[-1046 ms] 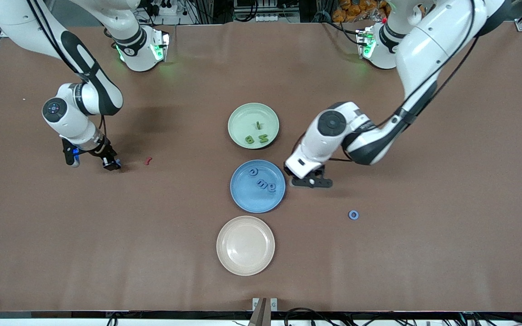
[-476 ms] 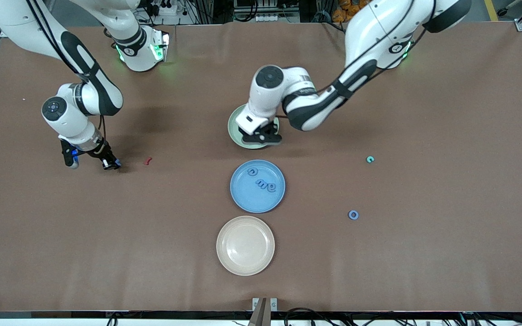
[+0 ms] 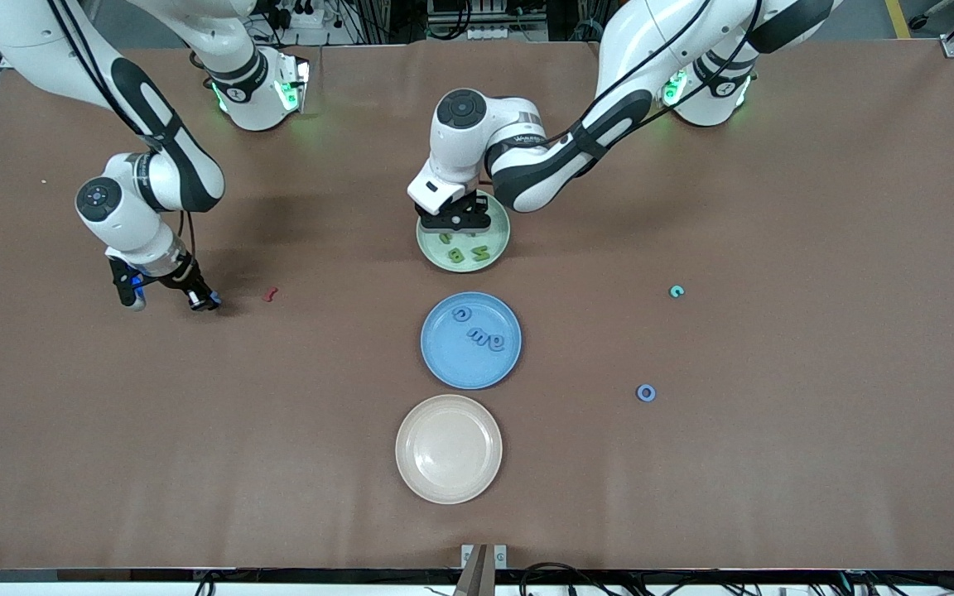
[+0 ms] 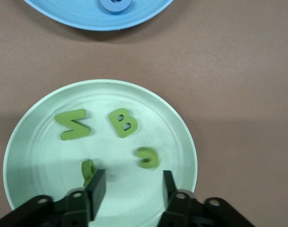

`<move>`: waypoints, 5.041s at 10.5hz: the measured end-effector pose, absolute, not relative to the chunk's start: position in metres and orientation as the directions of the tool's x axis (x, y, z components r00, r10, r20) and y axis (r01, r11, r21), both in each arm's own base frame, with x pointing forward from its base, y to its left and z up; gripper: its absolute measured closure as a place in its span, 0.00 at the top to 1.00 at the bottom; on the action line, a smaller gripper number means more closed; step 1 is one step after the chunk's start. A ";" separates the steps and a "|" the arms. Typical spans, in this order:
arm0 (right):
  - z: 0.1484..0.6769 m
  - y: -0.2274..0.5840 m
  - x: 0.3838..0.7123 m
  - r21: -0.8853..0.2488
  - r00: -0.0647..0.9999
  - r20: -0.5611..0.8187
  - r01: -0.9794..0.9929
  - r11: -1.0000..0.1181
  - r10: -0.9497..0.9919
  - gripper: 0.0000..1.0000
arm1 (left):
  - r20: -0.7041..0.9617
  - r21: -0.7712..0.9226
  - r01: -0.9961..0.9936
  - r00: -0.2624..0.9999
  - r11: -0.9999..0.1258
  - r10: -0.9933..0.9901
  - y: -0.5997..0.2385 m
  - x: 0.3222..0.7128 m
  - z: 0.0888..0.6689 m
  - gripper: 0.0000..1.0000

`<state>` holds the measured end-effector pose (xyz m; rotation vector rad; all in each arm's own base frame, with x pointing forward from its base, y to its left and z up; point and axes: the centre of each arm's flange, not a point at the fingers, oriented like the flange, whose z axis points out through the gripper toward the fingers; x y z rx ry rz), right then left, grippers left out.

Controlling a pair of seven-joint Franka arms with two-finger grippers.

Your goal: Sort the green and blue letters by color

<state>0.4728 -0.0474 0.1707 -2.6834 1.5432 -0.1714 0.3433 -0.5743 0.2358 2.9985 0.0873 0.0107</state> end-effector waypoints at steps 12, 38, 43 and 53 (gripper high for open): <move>0.236 0.043 0.555 -0.023 0.695 0.077 -0.716 -0.698 -0.715 0.31 | 0.296 0.141 0.133 0.940 -0.981 0.170 -0.367 0.577 0.373 1.00; 0.316 0.306 0.634 0.030 0.965 0.089 -0.251 -0.968 -0.247 1.00 | 0.100 -0.002 0.041 0.994 -0.999 0.041 -0.043 0.607 0.605 1.00; 0.403 0.102 0.666 0.067 0.987 0.094 -0.140 -0.988 -0.133 1.00 | 0.108 -0.002 0.038 0.993 -0.999 0.037 -0.036 0.598 0.619 1.00; 0.654 -0.047 0.573 0.043 0.963 0.042 -0.268 -0.962 -0.266 1.00 | 0.125 0.012 -0.012 0.992 -1.000 -0.010 -0.052 0.574 0.652 1.00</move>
